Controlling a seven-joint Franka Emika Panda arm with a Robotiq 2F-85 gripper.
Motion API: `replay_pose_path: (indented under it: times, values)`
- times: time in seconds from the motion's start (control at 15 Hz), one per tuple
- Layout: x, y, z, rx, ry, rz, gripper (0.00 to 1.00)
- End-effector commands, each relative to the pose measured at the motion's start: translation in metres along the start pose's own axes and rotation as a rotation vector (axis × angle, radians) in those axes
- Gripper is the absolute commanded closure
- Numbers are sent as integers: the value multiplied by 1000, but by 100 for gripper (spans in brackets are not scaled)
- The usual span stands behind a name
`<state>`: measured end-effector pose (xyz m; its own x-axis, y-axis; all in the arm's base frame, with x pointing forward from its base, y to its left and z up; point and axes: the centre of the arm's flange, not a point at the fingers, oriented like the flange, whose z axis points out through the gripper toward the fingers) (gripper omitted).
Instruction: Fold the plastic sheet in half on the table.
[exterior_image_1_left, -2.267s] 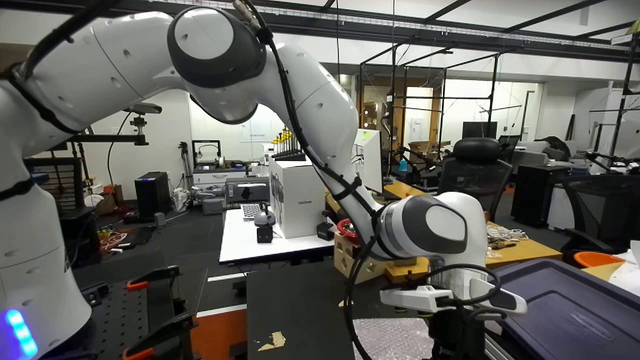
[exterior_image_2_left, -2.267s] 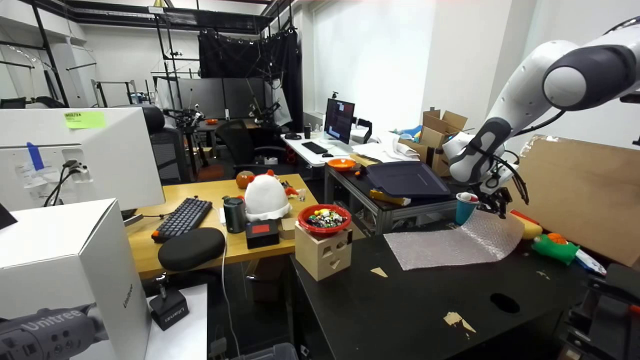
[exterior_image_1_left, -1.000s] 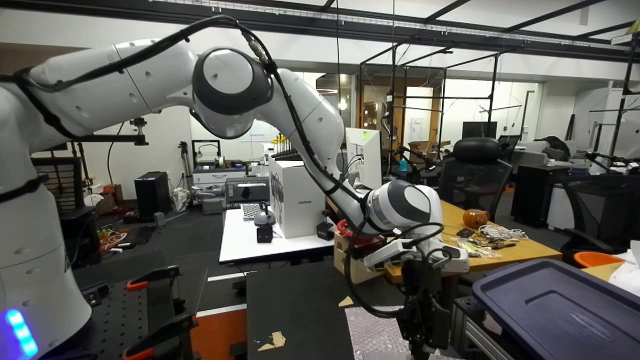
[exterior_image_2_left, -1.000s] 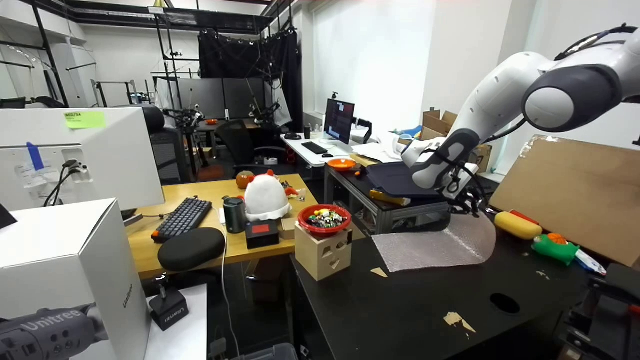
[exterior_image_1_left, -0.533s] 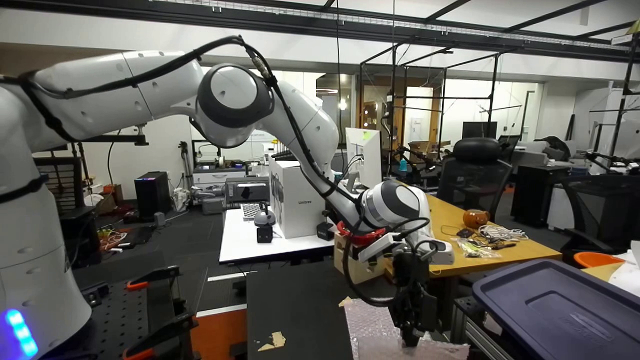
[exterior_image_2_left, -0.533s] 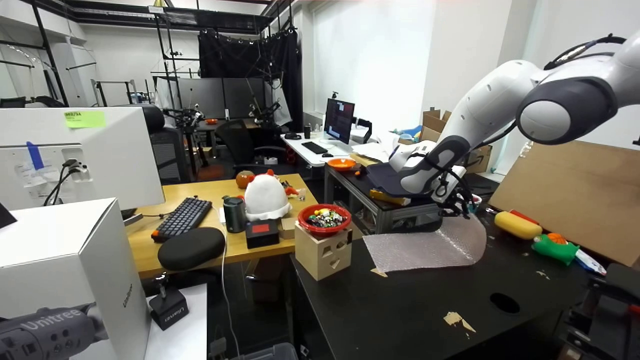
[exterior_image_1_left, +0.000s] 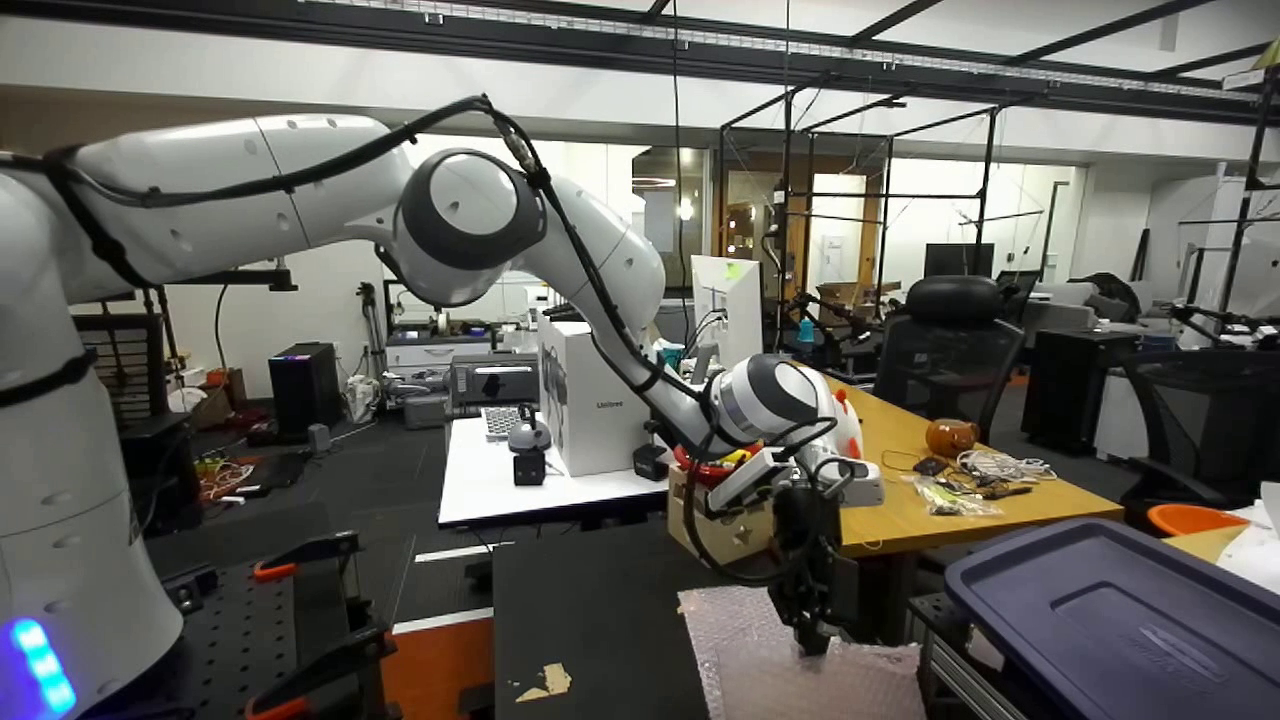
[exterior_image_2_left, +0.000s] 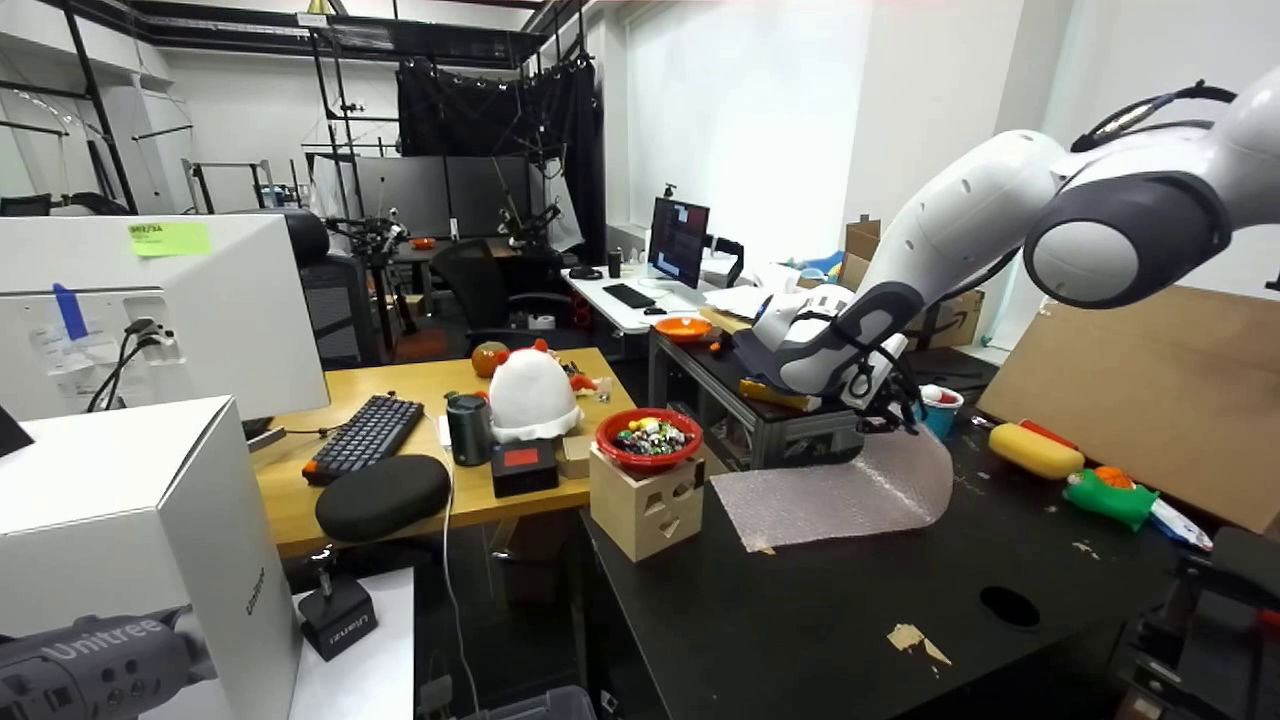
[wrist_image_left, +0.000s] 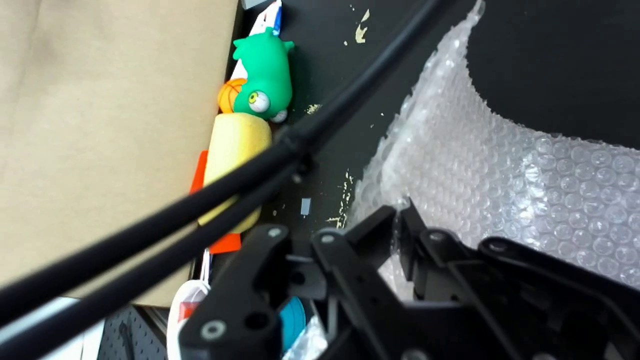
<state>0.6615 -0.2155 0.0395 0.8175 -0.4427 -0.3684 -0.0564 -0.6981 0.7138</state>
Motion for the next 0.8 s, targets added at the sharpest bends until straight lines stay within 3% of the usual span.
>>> replay_pose_path:
  times: [0.0,0.73]
  values:
    - [0,-14,-17,-47,7,25,99]
    - [-24,-52,-70,-13,147,16,99]
